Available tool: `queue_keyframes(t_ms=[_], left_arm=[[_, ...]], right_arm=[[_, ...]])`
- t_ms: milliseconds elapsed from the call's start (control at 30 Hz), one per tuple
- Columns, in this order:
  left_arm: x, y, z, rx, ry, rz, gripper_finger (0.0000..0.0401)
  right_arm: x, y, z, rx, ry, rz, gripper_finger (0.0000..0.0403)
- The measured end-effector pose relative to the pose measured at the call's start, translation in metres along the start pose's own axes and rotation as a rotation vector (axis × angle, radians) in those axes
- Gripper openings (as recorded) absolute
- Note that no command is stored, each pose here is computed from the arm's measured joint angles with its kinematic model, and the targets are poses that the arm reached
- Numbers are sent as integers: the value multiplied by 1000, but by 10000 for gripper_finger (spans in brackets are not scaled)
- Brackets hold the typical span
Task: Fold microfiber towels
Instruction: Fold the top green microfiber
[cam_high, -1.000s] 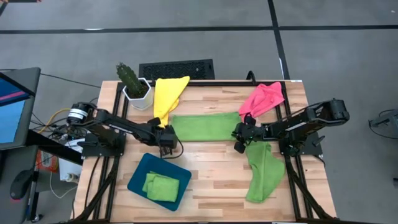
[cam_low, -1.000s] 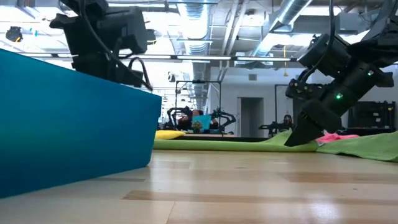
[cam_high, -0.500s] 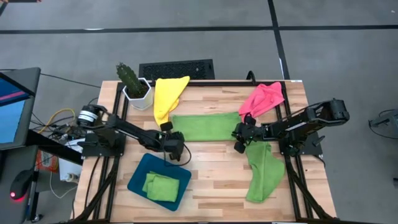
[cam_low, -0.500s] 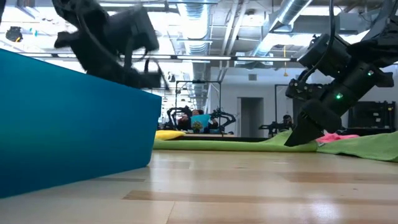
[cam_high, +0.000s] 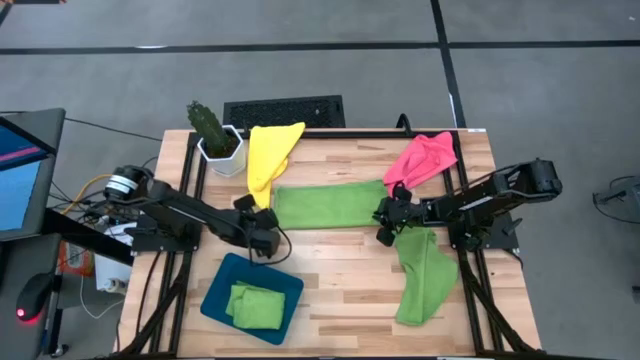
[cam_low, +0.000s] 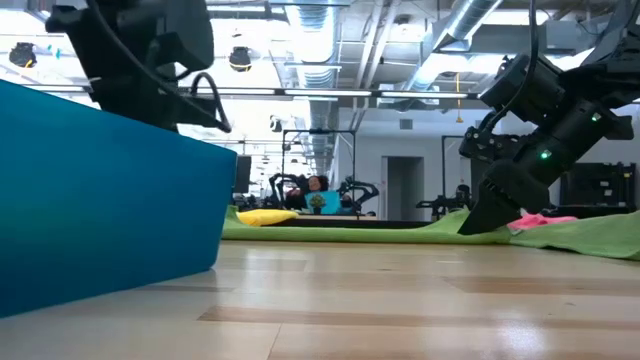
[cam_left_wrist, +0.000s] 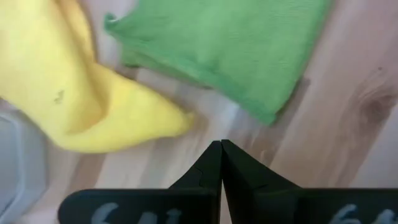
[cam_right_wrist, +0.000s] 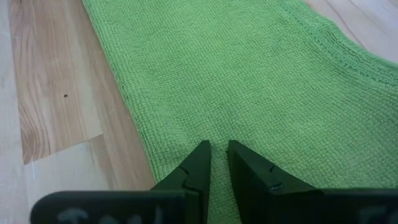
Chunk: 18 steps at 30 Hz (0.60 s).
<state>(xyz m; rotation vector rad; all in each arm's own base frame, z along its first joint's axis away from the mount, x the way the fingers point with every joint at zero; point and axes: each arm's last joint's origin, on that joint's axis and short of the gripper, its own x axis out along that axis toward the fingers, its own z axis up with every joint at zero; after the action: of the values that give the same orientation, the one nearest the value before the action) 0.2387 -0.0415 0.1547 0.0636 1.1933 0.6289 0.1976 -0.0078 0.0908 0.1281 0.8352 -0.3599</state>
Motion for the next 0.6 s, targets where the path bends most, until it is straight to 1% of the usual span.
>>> queue_keyframes(t_ms=[100, 167, 233, 300, 367, 433, 500, 600], left_arm=[[-5, 2, 5, -20, -65, -4, 0], [-12, -1, 14, -30, -183, -27, 0], [-19, -3, 24, -15, -306, -21, 0], [-18, -4, 31, 22, -359, -23, 0], [-8, -2, 34, 39, -363, -60, 0], [6, 0, 31, 56, -328, -109, 0], [19, 2, 27, 63, -275, -118, 0], [33, 5, 20, 42, -195, -91, 0]], right_arm=[[0, 0, 0, 0, 0, 0, 81], [0, 0, 0, 1, 0, 0, 81], [0, 0, 0, 1, 0, 0, 81], [0, 0, 0, 1, 0, 1, 81], [0, 0, 0, 1, 0, 0, 81], [0, 0, 0, 1, -2, 1, 81], [0, 0, 0, 1, -2, 1, 81], [0, 0, 0, 1, -2, 2, 81]])
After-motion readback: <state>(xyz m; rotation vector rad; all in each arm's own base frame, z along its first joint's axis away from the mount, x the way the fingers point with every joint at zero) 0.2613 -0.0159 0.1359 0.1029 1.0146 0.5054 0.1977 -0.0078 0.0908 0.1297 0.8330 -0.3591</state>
